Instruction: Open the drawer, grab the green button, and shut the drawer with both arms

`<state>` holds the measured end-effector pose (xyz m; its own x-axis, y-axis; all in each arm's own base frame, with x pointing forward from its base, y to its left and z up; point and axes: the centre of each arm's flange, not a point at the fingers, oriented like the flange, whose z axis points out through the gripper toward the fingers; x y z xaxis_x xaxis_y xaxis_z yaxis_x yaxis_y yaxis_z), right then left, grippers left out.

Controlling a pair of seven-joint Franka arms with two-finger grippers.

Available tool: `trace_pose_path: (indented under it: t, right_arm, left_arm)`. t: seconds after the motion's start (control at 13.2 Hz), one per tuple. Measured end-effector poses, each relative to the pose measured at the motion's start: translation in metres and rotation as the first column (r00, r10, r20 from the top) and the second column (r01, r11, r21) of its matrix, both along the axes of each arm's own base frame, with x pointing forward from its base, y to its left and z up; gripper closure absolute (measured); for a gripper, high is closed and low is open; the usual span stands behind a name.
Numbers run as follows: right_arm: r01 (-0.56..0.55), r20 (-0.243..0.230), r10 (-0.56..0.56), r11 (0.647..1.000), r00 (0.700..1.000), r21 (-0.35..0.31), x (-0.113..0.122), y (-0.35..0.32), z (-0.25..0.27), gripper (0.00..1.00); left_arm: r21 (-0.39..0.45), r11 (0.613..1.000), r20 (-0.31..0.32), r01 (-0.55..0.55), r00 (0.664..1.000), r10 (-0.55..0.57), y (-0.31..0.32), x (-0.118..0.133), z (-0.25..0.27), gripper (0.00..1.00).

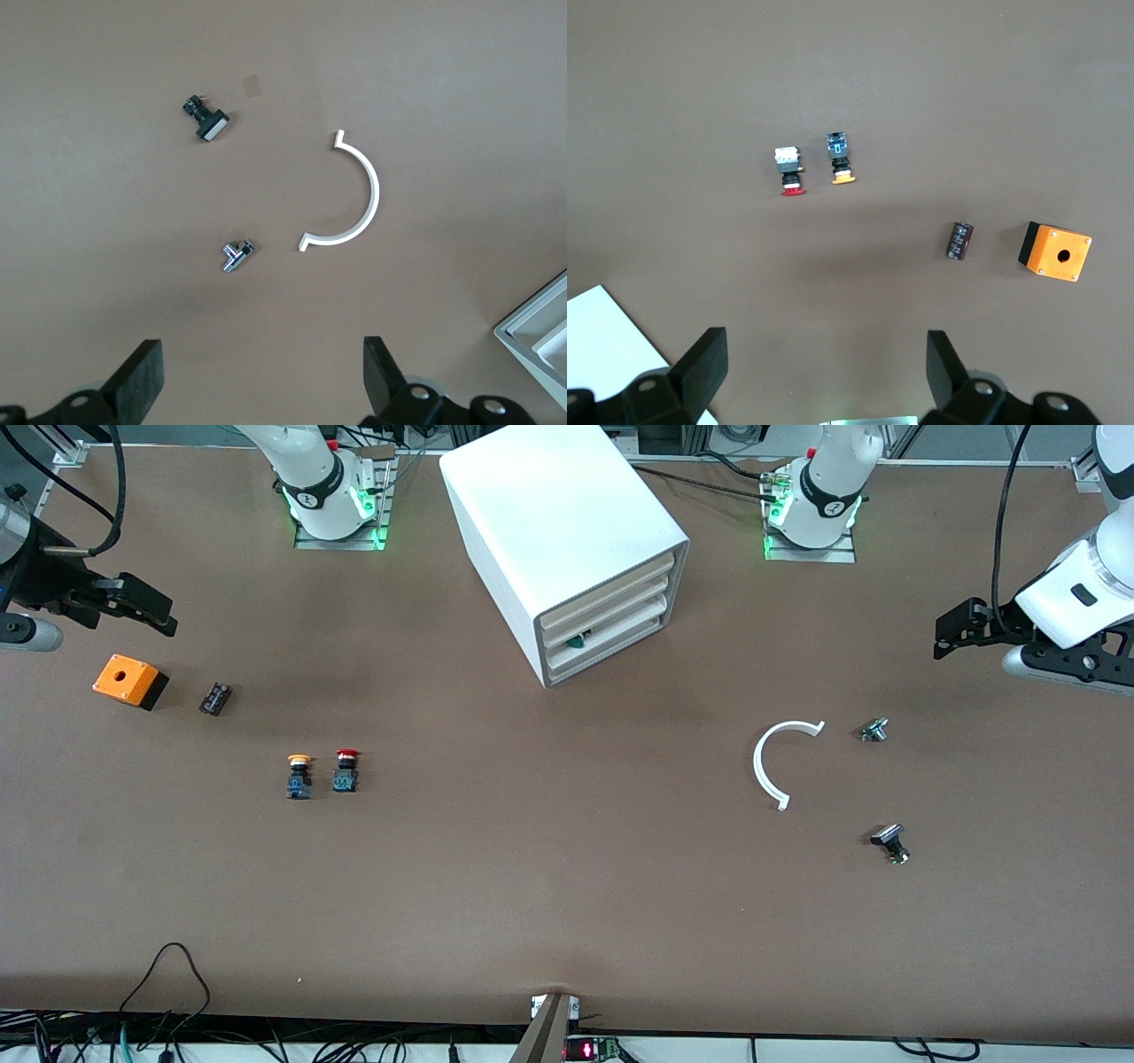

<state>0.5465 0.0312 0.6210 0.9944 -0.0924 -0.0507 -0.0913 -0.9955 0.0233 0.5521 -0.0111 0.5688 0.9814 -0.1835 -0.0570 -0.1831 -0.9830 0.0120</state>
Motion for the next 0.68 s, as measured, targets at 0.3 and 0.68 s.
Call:
trace_pose_path:
  t: [0.3, 0.68]
  right_arm:
    - [0.009, 0.01, -0.009, 1.0, 1.0, 0.001, 0.001, -0.005, -0.006, 0.0]
    - [0.012, 0.002, -0.012, 1.0, 1.0, 0.001, 0.0, -0.007, -0.011, 0.0]
  left_arm:
    - [0.0, 1.0, -0.021, 0.003, 1.0, -0.003, -0.002, 0.008, -0.002, 0.0]
    - [0.0, 1.0, -0.061, 0.026, 0.998, -0.026, -0.015, 0.006, -0.002, 0.0]
